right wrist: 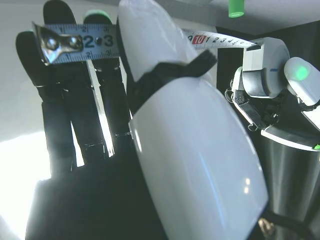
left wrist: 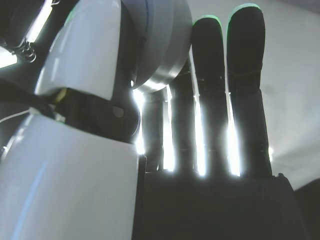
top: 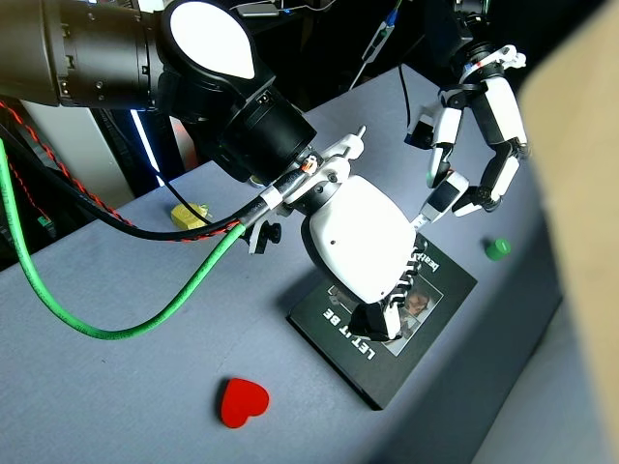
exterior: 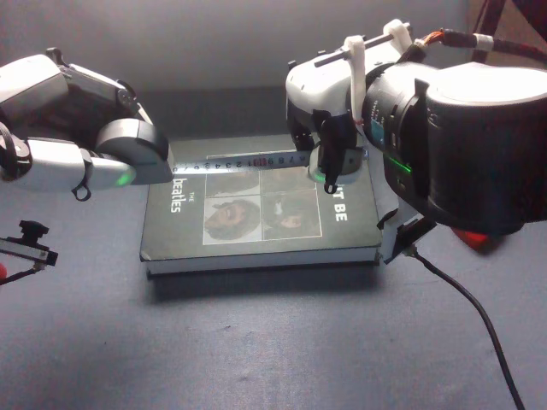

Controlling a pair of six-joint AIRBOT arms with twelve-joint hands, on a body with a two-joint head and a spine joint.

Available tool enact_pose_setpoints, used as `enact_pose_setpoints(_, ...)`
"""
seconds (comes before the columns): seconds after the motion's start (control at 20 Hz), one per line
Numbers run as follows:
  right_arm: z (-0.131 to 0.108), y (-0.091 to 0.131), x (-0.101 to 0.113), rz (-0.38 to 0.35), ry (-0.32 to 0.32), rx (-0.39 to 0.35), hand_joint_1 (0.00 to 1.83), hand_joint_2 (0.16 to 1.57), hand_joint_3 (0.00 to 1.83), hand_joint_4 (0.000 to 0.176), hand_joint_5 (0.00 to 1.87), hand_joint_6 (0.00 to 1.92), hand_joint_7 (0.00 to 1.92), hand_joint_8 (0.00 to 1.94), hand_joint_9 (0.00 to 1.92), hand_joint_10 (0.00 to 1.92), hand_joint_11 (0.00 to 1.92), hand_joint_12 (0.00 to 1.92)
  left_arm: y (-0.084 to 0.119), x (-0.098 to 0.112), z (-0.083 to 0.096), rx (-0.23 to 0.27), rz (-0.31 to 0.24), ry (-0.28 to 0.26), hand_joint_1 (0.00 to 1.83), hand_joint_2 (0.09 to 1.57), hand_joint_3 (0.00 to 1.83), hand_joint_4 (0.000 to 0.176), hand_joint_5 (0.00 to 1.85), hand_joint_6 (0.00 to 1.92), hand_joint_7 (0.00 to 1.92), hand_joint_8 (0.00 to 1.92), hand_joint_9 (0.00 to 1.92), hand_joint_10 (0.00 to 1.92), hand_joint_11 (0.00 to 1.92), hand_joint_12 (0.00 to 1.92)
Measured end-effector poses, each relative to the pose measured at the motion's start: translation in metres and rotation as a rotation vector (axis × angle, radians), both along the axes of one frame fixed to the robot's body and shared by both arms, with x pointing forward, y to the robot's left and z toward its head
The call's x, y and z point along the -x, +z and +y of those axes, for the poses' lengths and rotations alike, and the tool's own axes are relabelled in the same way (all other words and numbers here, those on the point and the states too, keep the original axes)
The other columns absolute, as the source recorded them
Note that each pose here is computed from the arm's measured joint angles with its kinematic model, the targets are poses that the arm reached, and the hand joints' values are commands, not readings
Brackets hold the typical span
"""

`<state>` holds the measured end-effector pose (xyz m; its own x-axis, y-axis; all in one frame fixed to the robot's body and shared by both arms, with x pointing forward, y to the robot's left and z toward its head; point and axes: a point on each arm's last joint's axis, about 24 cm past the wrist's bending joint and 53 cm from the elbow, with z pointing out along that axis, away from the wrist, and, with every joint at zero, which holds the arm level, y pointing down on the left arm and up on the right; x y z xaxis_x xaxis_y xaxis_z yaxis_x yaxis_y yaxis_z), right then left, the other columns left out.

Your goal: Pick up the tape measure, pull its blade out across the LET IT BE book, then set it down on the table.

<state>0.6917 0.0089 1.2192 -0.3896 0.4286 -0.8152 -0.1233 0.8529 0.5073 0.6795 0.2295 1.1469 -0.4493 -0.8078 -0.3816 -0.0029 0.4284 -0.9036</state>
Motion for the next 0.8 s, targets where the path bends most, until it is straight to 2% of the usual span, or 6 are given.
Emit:
enact_pose_setpoints(0.05, 0.0, 0.0, 0.0, 0.0, 0.0, 0.0, 1.21, 1.16, 0.0, 0.0, 0.83, 1.09, 0.99, 1.12, 0.91, 0.79, 0.73, 1.34, 0.0, 0.0, 0.0, 0.001, -0.001, 0.0, 1.38, 1.13, 0.0, 0.0, 0.87, 0.89, 0.98, 1.01, 0.91, 1.32, 0.87, 1.18)
enact_pose_setpoints(0.1, 0.0, 0.0, 0.0, 0.0, 0.004, -0.002, 1.33, 1.16, 0.0, 0.0, 0.81, 1.06, 0.97, 1.08, 0.83, 1.27, 0.74, 1.36, 0.001, 0.0, -0.001, 0.003, -0.003, -0.001, 1.38, 1.13, 0.0, 0.0, 0.87, 0.9, 0.98, 1.01, 0.91, 1.31, 0.86, 1.18)
enact_pose_setpoints(0.15, -0.001, 0.001, 0.0, -0.001, 0.006, -0.004, 1.35, 1.16, 0.0, 0.0, 0.82, 1.05, 0.95, 1.08, 0.81, 1.37, 0.74, 1.36, 0.002, 0.0, -0.001, 0.005, -0.005, -0.001, 1.38, 1.12, 0.0, 0.0, 0.88, 0.9, 0.97, 1.02, 0.92, 1.3, 0.86, 1.18)
enact_pose_setpoints(0.5, -0.018, 0.004, -0.006, -0.009, 0.016, -0.021, 1.36, 1.16, 0.0, 0.0, 0.82, 1.05, 0.95, 1.08, 0.8, 1.4, 0.75, 1.38, 0.004, 0.0, -0.001, 0.02, -0.013, 0.003, 1.38, 1.13, 0.0, 0.0, 0.91, 0.85, 0.95, 1.07, 0.9, 1.31, 0.88, 1.15)
enact_pose_setpoints(0.65, -0.032, -0.001, -0.01, -0.006, 0.004, -0.007, 1.36, 1.16, 0.0, 0.0, 0.81, 1.05, 0.95, 1.09, 0.81, 1.4, 0.75, 1.39, 0.005, 0.0, 0.0, 0.024, -0.017, 0.006, 1.38, 1.13, 0.0, 0.0, 0.91, 0.86, 0.94, 1.07, 0.91, 1.31, 0.87, 1.15)
enact_pose_setpoints(0.8, -0.037, 0.002, -0.01, -0.017, 0.021, -0.013, 1.36, 1.16, 0.0, 0.0, 0.82, 1.04, 0.96, 1.07, 0.81, 1.4, 0.76, 1.39, 0.004, 0.0, 0.0, 0.024, -0.018, 0.004, 1.37, 1.13, 0.0, 0.0, 0.88, 0.9, 0.93, 1.09, 0.91, 1.32, 0.87, 1.16)
